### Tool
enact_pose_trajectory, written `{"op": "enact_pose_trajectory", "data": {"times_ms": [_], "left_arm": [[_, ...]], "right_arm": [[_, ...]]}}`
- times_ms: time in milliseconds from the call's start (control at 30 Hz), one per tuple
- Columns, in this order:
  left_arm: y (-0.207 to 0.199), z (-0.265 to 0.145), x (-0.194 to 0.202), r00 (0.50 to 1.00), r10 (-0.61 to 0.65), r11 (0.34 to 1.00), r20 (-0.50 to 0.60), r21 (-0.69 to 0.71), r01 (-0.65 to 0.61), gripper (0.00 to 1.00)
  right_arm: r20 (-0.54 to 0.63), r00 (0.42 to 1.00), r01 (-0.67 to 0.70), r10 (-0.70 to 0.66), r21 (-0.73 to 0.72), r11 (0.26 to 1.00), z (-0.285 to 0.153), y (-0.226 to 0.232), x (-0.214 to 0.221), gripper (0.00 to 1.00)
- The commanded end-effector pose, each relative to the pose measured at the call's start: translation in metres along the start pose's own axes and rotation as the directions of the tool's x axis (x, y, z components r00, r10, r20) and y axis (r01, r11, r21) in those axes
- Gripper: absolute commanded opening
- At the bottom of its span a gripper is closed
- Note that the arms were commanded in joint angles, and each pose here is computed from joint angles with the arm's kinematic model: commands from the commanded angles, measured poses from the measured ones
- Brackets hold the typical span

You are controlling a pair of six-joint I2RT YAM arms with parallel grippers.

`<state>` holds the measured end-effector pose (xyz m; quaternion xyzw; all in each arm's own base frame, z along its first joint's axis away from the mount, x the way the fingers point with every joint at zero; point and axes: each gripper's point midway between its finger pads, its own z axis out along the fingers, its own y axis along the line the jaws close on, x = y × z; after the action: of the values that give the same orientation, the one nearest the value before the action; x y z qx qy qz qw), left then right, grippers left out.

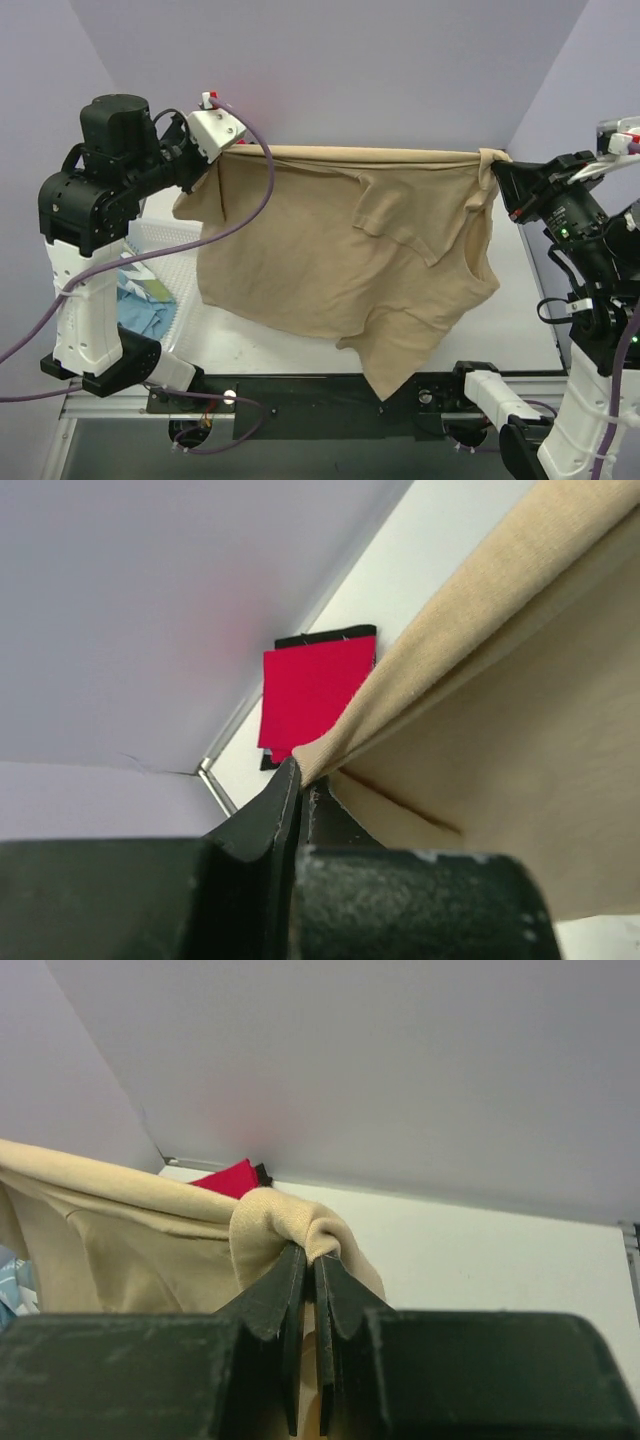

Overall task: Fold and stack the t-shirts
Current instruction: Flatten out the tshirt

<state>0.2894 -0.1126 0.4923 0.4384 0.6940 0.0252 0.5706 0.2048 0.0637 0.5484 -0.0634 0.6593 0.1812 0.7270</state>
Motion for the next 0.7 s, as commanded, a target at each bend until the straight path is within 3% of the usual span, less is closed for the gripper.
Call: {"op": "enact_pose_trajectory", "data": {"times_ms": [0,133,233,267,367,400,433,500,567,667], "left_arm": [[0.016,0.001,0.024,0.993,-0.048,0.995,-0.106,-0.088,0.038,0.0],[0.022,0.034,0.02,0.995,-0.029,0.997,-0.096,-0.073,0.022,0.0],[0.037,0.09,0.012,0.998,-0.017,0.996,-0.061,-0.088,0.011,0.0],[0.041,0.114,0.015,0.997,-0.022,0.995,-0.069,-0.097,0.015,0.0],[0.084,0.148,-0.013,0.999,-0.012,0.966,0.039,-0.256,0.021,0.0],[0.092,0.164,-0.01,0.999,-0.017,0.957,0.033,-0.289,0.026,0.0],[0.112,0.162,-0.025,0.996,-0.009,0.927,0.089,-0.372,0.042,0.0],[0.129,0.175,-0.035,0.991,0.005,0.9,0.131,-0.433,0.053,0.0],[0.136,0.182,-0.043,0.986,0.027,0.889,0.164,-0.455,0.051,0.0],[0.133,0.193,-0.046,0.983,0.052,0.898,0.178,-0.44,0.032,0.0]], "right_arm": [[0.092,0.993,0.064,-0.08,0.162,0.985,-0.002,-0.03,-0.019,0.0],[0.022,1.0,-0.02,0.016,0.162,0.987,0.042,-0.049,0.006,0.0],[-0.065,0.99,-0.116,0.122,0.088,0.989,0.113,-0.063,0.029,0.0],[-0.035,0.992,-0.115,0.118,0.072,0.991,0.124,-0.063,0.014,0.0],[-0.072,0.985,-0.149,0.157,0.107,0.983,0.194,-0.101,0.027,0.0],[-0.003,0.991,-0.135,0.136,0.096,0.986,0.196,-0.099,-0.002,0.0],[-0.009,0.982,-0.184,0.187,0.127,0.975,0.219,-0.122,0.009,0.0],[0.089,0.964,-0.261,0.252,0.113,0.959,0.233,-0.14,-0.017,0.0],[0.175,0.935,-0.326,0.309,0.079,0.942,0.235,-0.152,-0.04,0.0],[0.209,0.915,-0.366,0.344,0.074,0.928,0.225,-0.164,-0.05,0.0]]}}
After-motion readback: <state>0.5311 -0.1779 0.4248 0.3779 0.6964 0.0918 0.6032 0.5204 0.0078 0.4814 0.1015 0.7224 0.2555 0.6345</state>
